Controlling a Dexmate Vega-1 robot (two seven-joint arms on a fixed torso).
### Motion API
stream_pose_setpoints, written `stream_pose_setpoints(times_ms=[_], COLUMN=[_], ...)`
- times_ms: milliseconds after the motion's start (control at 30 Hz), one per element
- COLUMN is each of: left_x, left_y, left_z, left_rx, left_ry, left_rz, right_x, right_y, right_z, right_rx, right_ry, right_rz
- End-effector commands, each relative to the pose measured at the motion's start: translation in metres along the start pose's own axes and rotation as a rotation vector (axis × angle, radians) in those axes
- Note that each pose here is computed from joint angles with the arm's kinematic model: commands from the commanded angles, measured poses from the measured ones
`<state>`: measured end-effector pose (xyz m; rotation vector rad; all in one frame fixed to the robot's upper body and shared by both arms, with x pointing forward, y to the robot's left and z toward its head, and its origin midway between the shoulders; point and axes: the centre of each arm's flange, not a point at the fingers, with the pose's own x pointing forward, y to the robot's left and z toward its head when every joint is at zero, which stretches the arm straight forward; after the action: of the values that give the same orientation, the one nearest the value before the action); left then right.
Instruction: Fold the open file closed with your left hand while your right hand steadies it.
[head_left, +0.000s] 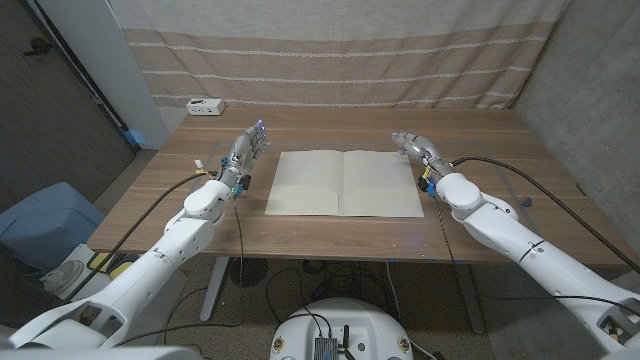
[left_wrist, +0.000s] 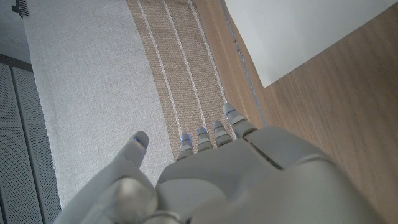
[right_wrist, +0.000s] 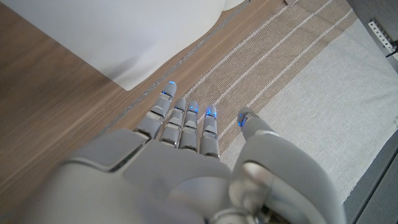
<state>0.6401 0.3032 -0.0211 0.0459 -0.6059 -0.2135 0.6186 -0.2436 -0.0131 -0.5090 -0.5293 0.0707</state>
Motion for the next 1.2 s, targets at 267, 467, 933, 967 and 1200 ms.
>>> stream_pose_setpoints(times_ms=[267,467,933,967,1200], left_x=[-0.007,-0.005,-0.002,-0.002,0.001], left_y=[-0.003,-0.005,-0.009,-0.009,-0.009], left_z=[0.001,-0.001,-0.004,-0.004,-0.005], left_rx=[0.116,0.152,0.231,0.235,0.276], left_ry=[0.026,0.027,0.056,0.056,0.06], left_rz=[0.029,0.033,0.034,0.033,0.031], right_x=[-0.002,-0.002,0.004,0.005,0.009], right_y=[0.012,0.019,0.029,0.029,0.033], right_z=[0.004,0.003,0.002,0.002,0.004], right_rx=[-0.183,-0.223,-0.356,-0.365,-0.424], right_ry=[0.04,0.042,0.064,0.065,0.061], right_rz=[-0.001,-0.003,0.014,0.015,0.027])
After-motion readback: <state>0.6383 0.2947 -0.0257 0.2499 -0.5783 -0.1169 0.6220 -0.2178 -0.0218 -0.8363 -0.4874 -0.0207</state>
